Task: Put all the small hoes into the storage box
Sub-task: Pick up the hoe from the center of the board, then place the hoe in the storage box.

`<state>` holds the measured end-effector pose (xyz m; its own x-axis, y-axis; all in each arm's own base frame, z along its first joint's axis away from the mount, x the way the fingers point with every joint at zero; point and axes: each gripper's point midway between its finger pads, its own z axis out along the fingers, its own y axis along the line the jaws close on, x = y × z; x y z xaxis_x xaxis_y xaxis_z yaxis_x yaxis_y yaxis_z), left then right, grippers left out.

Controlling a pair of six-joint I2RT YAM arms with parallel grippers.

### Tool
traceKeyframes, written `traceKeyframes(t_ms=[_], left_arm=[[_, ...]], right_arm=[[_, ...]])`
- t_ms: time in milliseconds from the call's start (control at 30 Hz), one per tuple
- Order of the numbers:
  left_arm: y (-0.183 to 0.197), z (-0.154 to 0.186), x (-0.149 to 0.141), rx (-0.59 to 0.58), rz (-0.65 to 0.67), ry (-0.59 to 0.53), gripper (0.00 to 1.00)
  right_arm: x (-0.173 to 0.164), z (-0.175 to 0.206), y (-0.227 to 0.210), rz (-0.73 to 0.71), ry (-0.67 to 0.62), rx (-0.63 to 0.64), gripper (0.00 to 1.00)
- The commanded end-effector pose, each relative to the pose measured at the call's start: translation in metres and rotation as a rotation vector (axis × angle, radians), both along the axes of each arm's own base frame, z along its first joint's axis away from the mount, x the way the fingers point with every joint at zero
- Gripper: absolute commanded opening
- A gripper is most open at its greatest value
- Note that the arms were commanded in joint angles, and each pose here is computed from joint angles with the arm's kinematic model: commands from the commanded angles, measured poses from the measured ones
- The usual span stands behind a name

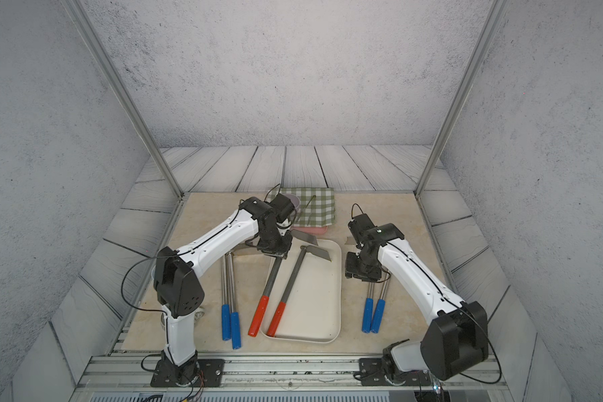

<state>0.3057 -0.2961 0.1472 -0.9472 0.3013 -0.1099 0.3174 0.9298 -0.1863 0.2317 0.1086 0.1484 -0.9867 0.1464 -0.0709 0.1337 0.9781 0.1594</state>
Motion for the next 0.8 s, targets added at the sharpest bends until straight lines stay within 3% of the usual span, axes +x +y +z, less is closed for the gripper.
traceKeyframes(t_ms=[0, 233, 767], left_arm=[[-0.025, 0.008, 0.004, -0.055, -0.04, -0.017, 0.0], [-0.041, -0.02, 0.002, -0.005, -0.08, 0.055, 0.0], [-0.034, -0.035, -0.007, 0.014, -0.079, 0.093, 0.0]], right_arm=[[-0.006, -0.002, -0.004, 0.004, 0.022, 0.001, 0.52], [-0.005, -0.001, -0.006, 0.002, 0.024, -0.003, 0.52], [-0.006, -0.009, -0.004, 0.001, 0.042, 0.005, 0.52]])
